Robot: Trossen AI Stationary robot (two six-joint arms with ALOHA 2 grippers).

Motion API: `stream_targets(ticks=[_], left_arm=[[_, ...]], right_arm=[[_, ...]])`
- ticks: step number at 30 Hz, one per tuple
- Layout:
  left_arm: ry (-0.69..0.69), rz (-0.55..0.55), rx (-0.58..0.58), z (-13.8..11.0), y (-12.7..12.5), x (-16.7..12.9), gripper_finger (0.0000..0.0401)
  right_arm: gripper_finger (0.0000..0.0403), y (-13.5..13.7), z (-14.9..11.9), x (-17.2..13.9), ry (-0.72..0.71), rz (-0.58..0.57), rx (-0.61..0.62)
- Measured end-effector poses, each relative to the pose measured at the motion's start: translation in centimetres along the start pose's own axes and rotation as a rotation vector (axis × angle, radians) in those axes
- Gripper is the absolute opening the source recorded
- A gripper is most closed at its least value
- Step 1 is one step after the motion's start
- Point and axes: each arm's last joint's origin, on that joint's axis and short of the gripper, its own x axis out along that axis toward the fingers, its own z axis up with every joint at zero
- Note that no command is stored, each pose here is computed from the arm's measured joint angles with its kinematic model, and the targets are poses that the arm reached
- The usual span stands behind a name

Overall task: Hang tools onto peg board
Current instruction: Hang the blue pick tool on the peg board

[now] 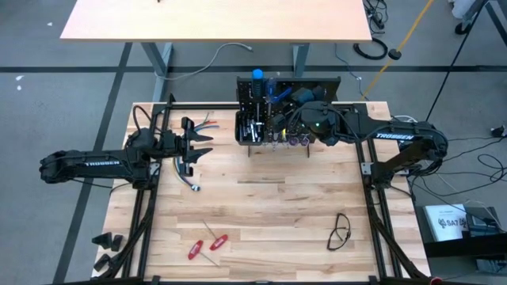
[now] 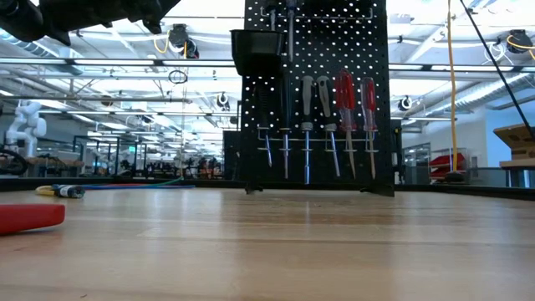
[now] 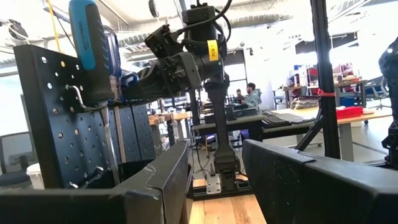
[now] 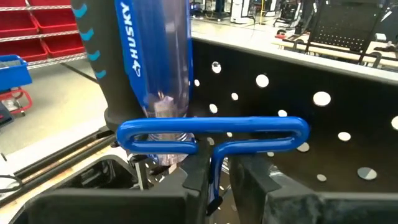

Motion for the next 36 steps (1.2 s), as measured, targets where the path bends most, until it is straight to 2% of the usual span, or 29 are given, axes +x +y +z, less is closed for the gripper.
stream_targets(ticks=[4,13,17,23,29,33,36], left_arm=[[0.0,0.0,0.0,0.0,0.0,0.0,0.016],[0.0,0.0,0.0,0.0,0.0,0.0,0.016],[-0.029,-0.069,0.005,0.3,-0.2,0.1,0.016],[-0.095,-0.174,0.019,0.8,-1.3,1.6,0.016],[-0.158,-0.193,0.131,2.0,-1.9,6.6,0.016],[-0.07,-0.087,0.191,3.2,-0.6,11.3,0.016],[0.016,-0.057,0.219,3.2,0.9,14.1,0.016]], right_arm=[[0.0069,0.0,0.0,0.0,0.0,0.003,0.001],[0.0155,0.0,0.1,-0.1,-0.002,0.014,0.053],[0.0163,-0.2,0.2,-0.3,-0.005,0.017,0.055],[0.0153,-0.3,0.3,-0.4,-0.005,0.012,0.052],[0.0149,-0.3,0.3,-0.4,-0.006,0.011,0.052],[0.0149,-0.3,0.3,-0.4,-0.006,0.011,0.052],[0.0149,-0.3,0.3,-0.4,-0.006,0.011,0.052]])
